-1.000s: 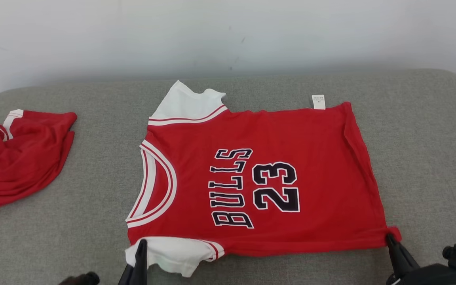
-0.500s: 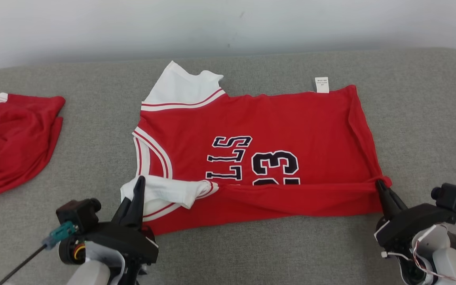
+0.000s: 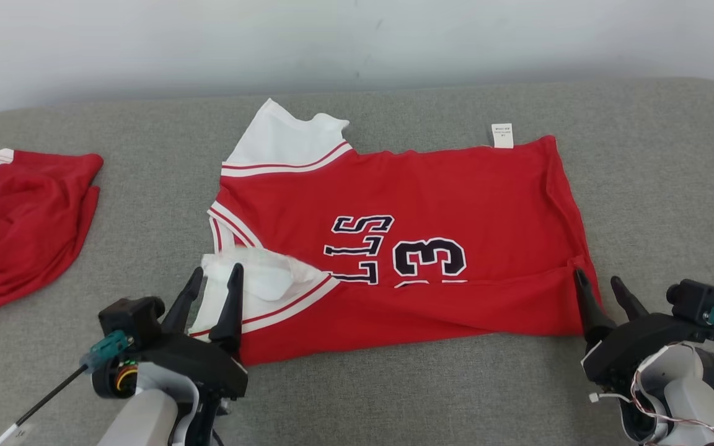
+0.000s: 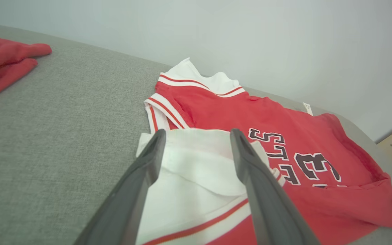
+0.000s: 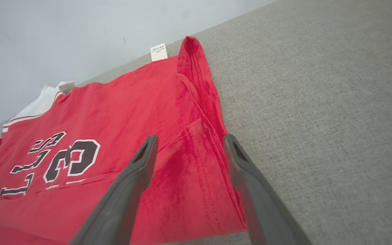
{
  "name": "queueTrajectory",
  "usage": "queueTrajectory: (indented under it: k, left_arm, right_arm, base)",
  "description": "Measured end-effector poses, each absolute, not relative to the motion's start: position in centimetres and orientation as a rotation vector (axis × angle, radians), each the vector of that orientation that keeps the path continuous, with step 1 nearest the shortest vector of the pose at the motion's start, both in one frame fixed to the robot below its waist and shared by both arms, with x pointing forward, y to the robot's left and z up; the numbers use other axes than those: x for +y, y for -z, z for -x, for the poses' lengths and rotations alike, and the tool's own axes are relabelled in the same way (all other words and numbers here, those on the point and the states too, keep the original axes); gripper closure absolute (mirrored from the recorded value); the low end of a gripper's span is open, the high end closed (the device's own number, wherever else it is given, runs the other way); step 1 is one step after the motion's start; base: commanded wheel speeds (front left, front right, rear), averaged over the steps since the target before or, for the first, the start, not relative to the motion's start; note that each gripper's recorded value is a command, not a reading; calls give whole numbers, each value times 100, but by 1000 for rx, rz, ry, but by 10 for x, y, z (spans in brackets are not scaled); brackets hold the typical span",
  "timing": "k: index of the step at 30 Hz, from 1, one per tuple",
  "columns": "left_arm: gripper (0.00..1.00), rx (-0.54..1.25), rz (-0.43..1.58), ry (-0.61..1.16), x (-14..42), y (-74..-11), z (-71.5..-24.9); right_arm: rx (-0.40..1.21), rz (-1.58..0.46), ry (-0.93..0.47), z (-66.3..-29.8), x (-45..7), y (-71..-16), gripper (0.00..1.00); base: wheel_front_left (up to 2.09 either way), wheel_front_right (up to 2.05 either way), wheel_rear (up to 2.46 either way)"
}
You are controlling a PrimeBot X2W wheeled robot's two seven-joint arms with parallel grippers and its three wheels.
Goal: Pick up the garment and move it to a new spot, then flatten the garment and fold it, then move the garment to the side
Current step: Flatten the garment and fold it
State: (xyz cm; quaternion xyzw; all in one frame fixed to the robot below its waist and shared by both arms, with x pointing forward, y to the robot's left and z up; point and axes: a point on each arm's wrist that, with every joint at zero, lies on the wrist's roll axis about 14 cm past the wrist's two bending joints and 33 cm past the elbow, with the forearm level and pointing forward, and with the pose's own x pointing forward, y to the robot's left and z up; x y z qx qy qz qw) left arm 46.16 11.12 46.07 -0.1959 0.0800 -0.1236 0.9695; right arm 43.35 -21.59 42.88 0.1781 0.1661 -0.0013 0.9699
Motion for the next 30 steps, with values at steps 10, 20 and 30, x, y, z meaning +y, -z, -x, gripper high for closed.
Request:
queueTrajectory:
  k: [10,20,30]
  left_arm:
    - [0,213,364,197,131,-433,-421]
    - [0,301,347,195,128,-405,-401]
    - [0,342,269,150,140,-390,-408]
  right_arm:
    - [365,-276,15,-409,-233,-415,0]
    - [424,-232,-2,-411,-229,-397,0]
    - [471,-203,-9,-412,-224,-381,0]
  base:
    - [0,0,0]
    - [0,0,0]
    - [0,0,0]
